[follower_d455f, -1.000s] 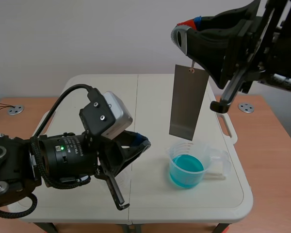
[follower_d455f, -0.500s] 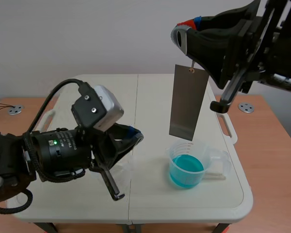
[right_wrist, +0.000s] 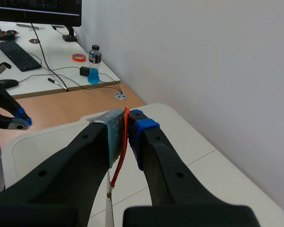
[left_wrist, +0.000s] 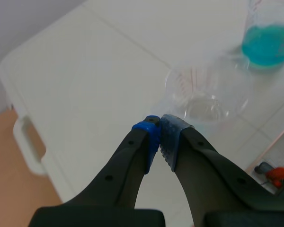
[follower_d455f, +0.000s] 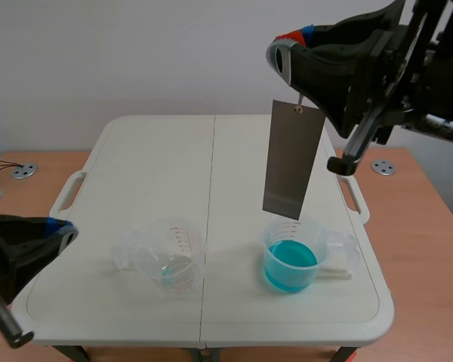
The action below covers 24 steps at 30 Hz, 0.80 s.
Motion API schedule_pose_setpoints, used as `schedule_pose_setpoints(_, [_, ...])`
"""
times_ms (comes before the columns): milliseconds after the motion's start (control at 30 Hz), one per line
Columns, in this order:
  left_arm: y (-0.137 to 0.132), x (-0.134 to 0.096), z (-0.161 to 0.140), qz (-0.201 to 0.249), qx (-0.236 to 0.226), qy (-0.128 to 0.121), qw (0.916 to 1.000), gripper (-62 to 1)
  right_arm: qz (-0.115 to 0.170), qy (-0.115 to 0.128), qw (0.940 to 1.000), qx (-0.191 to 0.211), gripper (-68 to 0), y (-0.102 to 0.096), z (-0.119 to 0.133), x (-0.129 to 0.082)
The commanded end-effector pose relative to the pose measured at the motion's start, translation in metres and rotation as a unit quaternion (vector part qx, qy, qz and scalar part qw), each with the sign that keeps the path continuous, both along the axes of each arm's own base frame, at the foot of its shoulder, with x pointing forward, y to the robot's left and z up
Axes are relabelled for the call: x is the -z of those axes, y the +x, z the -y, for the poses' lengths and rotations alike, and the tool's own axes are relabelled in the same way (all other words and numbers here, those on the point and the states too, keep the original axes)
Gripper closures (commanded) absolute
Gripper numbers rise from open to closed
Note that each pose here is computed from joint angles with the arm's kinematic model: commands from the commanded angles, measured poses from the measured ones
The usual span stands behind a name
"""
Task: Hold the metal plate by the orange handle, dip it into the blue solution, take it out and point at it, then put the plate back in the beaker on the left.
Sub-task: 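Put the plate into the left beaker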
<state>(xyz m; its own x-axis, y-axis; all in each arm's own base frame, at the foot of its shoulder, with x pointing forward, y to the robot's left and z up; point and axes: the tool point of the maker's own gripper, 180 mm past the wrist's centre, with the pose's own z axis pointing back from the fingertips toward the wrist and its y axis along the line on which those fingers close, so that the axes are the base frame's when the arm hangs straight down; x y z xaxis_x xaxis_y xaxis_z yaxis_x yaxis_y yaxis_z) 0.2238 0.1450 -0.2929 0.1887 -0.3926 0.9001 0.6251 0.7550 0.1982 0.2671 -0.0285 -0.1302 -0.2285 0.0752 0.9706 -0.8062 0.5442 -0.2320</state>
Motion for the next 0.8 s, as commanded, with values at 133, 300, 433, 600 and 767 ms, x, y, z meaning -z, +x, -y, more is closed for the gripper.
schedule_pose_setpoints(133, [-0.034,0.007,-0.04,-0.051,-0.054,-0.004,0.9972,-1.6,0.026,0.002,0.9995,-0.017,-1.3,-0.001,-0.006,-0.016])
schedule_pose_setpoints(300, [-0.08,0.028,-0.059,-0.124,-0.081,0.007,0.989,-1.6,0.032,0.002,0.9987,-0.038,-1.3,-0.004,-0.018,-0.02])
schedule_pose_setpoints(433, [-0.113,0.047,-0.064,-0.177,-0.093,0.01,0.9798,-1.6,0.037,0.0,0.9977,-0.057,-1.3,-0.007,-0.029,-0.022])
schedule_pose_setpoints(600, [-0.14,0.071,-0.068,-0.226,-0.113,0.008,0.9675,-1.6,0.041,-0.009,0.9955,-0.085,-1.3,-0.011,-0.047,-0.023])
schedule_pose_setpoints(767, [-0.166,0.09,-0.062,-0.274,-0.113,0.001,0.955,-1.6,0.048,-0.007,0.9925,-0.112,-1.3,-0.017,-0.065,-0.028])
